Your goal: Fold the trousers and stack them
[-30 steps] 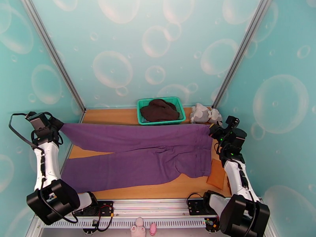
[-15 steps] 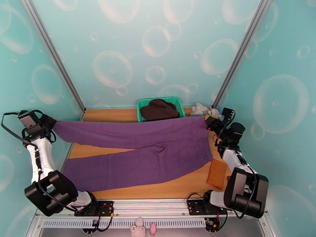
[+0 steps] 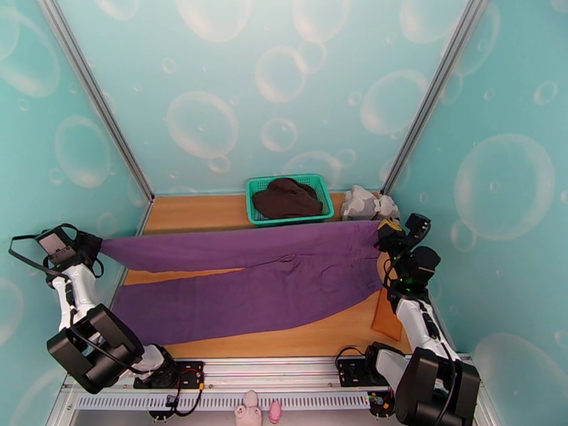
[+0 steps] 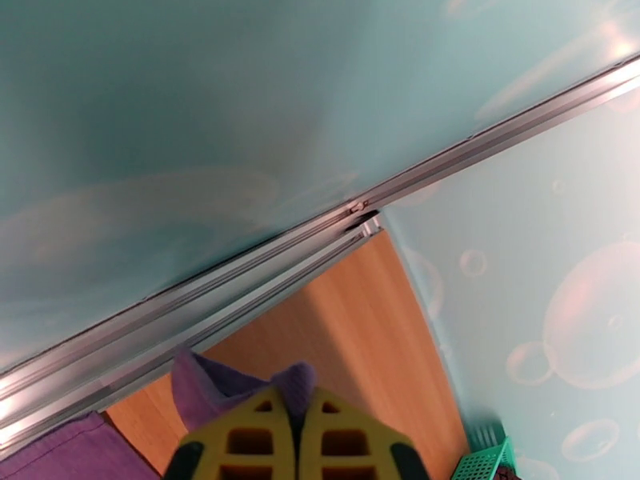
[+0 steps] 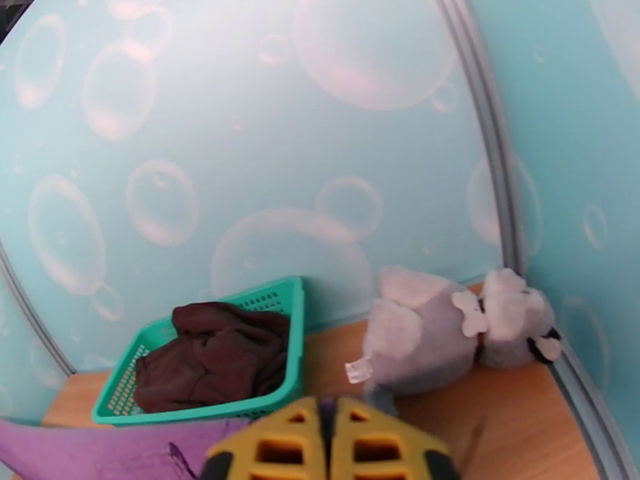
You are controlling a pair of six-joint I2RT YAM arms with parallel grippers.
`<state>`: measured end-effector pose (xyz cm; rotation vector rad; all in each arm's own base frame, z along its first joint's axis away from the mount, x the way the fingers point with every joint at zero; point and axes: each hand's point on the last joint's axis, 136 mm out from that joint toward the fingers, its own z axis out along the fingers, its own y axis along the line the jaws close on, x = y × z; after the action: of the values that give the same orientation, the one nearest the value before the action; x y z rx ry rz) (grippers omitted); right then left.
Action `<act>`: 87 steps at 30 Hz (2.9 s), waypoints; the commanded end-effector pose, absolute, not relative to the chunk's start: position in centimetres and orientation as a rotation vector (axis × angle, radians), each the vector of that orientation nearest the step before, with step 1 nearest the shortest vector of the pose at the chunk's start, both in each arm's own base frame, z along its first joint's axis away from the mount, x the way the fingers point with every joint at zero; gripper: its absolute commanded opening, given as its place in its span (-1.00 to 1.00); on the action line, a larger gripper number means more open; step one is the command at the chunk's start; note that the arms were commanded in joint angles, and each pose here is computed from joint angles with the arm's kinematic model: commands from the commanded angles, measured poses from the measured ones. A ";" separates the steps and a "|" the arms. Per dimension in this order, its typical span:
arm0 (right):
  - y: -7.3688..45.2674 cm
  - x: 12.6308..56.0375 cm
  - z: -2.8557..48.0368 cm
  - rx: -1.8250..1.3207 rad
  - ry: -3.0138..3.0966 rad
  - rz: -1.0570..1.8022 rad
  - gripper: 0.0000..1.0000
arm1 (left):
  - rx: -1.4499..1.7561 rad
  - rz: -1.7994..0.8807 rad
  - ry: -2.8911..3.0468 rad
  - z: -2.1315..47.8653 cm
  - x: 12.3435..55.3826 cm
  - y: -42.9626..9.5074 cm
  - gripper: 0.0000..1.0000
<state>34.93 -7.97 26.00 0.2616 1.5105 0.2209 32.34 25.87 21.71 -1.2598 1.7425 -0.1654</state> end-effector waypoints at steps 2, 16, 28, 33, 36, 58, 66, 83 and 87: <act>-10.9 33.6 24.2 0.360 1.500 0.061 -1.00 | -1.288 -0.103 1.634 22.8 30.2 27.2 -1.00; -11.2 31.8 22.6 0.392 1.500 0.047 -1.00 | -1.419 -0.036 1.539 21.0 24.4 28.0 -1.00; -12.3 28.2 21.5 0.525 1.427 -0.014 -1.00 | -1.453 -0.155 1.487 18.9 22.6 26.6 -1.00; -12.1 28.5 21.4 0.518 1.429 0.004 -0.95 | -1.428 -0.129 1.450 20.5 21.9 25.9 -1.00; -12.5 28.3 21.2 0.537 1.423 -0.010 -0.82 | -1.438 -0.109 1.438 20.7 21.3 25.8 -1.00; -11.3 28.1 21.8 0.713 1.522 0.200 -0.30 | -1.198 -0.237 1.437 23.4 21.7 19.4 -0.30; -4.5 29.1 15.3 0.664 2.011 0.316 -0.02 | -0.510 -0.416 1.909 24.3 31.3 1.3 -0.27; -4.8 24.4 10.3 1.108 2.195 0.370 0.28 | 0.967 -0.661 1.956 13.2 20.5 -36.9 -0.17; -3.2 23.0 8.0 1.181 2.263 0.360 0.29 | 1.062 -0.679 1.913 11.7 20.0 -38.2 -0.17</act>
<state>24.66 -4.40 9.84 1.0676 2.2110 0.3448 18.83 -36.07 9.47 1.0347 2.0685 -0.6686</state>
